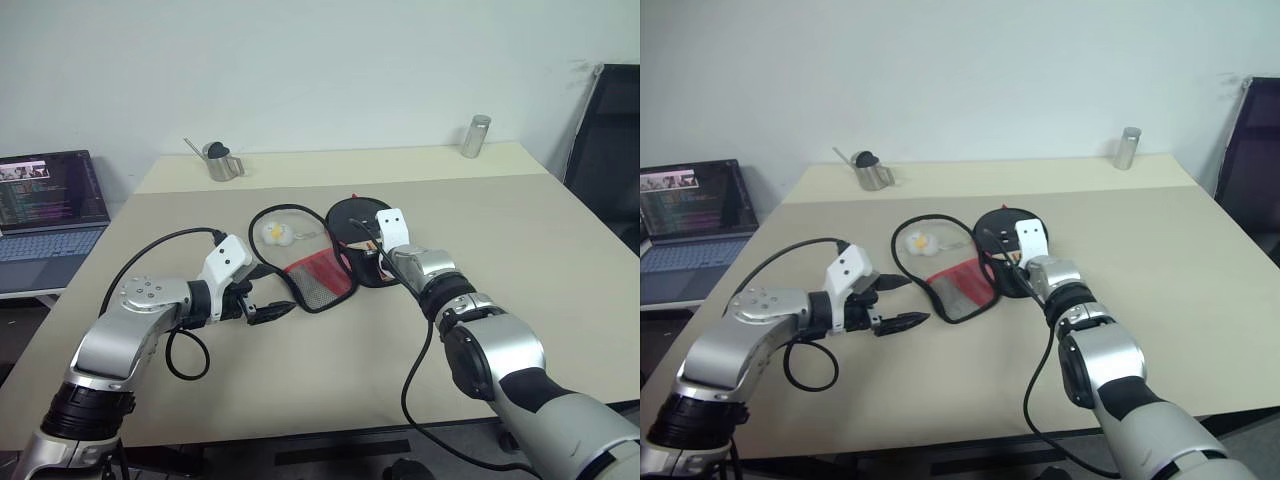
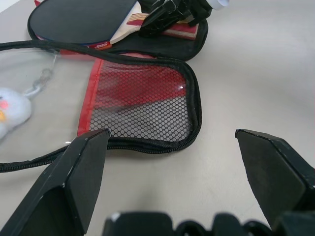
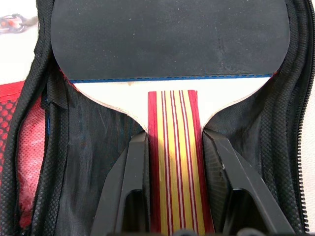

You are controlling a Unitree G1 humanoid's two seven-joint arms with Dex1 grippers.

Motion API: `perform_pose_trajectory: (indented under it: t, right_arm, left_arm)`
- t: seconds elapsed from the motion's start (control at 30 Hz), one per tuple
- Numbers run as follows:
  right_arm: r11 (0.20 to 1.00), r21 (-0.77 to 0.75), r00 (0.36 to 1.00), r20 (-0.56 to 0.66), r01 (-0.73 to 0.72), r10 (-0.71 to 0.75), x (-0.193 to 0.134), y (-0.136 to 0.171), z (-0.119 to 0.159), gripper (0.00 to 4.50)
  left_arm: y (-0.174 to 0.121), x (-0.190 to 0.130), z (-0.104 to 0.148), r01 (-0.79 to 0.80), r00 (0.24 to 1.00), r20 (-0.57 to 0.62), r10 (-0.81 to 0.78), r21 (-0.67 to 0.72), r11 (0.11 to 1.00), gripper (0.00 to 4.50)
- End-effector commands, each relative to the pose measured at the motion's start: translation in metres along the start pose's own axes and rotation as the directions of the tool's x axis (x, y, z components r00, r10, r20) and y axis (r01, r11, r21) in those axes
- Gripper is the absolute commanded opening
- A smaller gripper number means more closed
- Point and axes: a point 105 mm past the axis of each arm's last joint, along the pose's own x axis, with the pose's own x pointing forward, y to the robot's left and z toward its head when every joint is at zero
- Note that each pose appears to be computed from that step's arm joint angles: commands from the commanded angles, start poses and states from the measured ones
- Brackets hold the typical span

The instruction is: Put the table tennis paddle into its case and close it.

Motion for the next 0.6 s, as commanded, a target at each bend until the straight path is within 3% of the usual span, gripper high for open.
perform_pose_trajectory:
  t: [0.03,0.23,0.47,0.6]
  right_arm:
    - [0.999,-0.001,0.999,0.021,0.038,-0.038,-0.002,-0.009,0.009,2.32]
    - [0.998,0.006,0.998,0.013,0.061,-0.061,-0.003,-0.016,0.008,4.42]
    - [0.999,-0.042,0.998,0.065,-0.025,0.028,-0.016,-0.010,0.038,4.48]
    - [0.985,-0.133,0.980,0.151,-0.112,0.132,-0.047,-0.006,0.066,4.48]
  left_arm:
    - [0.005,-0.005,0.013,-0.022,0.999,0.028,0.021,0.041,0.999,4.50]
    - [0.006,-0.004,0.013,-0.024,0.999,0.028,0.023,0.043,0.999,4.50]
    - [0.041,0.000,0.009,-0.212,0.977,0.025,0.212,-0.012,0.977,4.50]
    - [0.061,0.005,-0.008,-0.328,0.945,-0.033,0.327,-0.098,0.939,4.50]
